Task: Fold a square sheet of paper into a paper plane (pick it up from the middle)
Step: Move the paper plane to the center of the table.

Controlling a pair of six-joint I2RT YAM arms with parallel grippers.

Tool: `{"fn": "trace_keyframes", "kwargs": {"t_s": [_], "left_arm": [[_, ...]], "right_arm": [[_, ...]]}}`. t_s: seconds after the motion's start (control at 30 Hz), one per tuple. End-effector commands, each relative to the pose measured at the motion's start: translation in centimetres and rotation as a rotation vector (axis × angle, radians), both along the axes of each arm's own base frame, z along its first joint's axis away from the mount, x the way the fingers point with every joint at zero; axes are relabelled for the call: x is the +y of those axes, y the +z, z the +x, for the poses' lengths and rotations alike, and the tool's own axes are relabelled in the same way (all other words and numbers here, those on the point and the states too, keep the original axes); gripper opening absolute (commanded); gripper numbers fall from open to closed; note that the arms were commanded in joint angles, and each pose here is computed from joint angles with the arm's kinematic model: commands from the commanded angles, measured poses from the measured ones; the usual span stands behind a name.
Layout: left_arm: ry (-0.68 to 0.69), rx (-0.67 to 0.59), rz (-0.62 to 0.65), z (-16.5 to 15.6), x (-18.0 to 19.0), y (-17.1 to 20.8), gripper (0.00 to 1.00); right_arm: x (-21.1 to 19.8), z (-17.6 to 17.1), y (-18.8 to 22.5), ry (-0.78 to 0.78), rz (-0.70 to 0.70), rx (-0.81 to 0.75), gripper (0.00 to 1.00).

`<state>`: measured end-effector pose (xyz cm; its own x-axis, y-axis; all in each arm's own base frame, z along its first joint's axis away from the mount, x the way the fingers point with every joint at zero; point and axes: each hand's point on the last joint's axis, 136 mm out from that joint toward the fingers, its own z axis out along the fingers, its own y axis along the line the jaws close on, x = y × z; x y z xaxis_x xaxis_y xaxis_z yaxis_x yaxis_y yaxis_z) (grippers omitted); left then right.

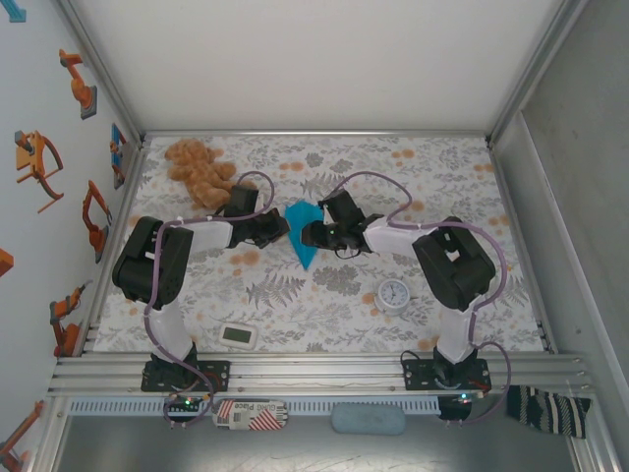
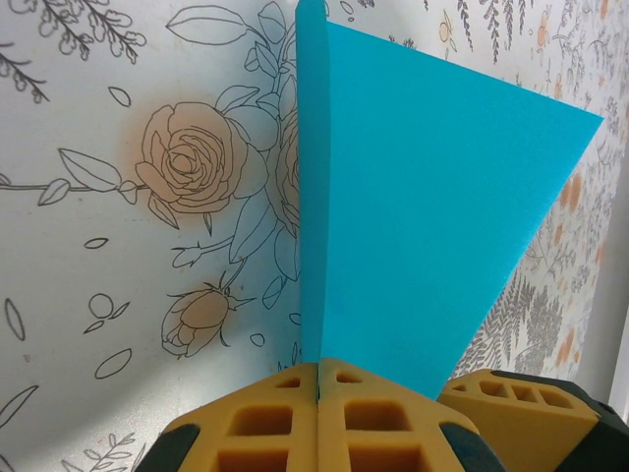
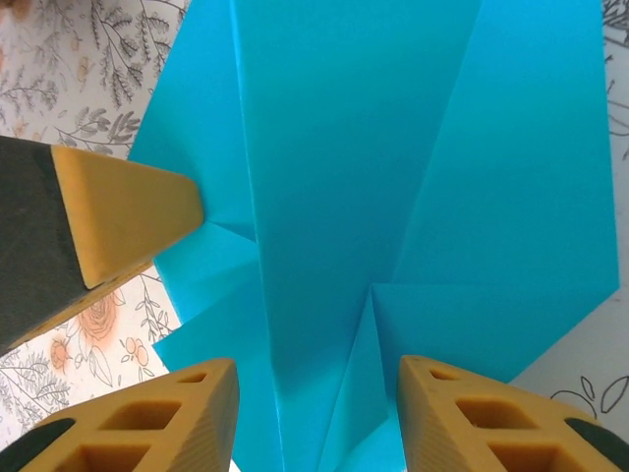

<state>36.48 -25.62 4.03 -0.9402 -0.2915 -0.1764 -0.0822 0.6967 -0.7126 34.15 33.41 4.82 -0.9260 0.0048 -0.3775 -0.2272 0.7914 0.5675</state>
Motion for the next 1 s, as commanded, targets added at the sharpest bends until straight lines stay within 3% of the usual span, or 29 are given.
{"fn": "trace_keyframes", "kwargs": {"t_s": [0.0, 0.77, 0.97], "left_arm": [[-0.024, -0.002, -0.009, 0.1, -0.4, 0.1, 0.06], [-0.039, 0.007, -0.037, -0.1, -0.8, 0.4, 0.06], [-0.036, 0.016, -0.025, -0.2, -0.6, 0.1, 0.06]], "right_arm": [[1.1, 0.0, 0.6, 0.029, 0.005, -0.014, 0.45], [1.9, -0.8, -1.2, 0.096, -0.168, -0.031, 0.49], [1.2, -0.3, -1.2, 0.057, -0.195, -0.040, 0.44]]}}
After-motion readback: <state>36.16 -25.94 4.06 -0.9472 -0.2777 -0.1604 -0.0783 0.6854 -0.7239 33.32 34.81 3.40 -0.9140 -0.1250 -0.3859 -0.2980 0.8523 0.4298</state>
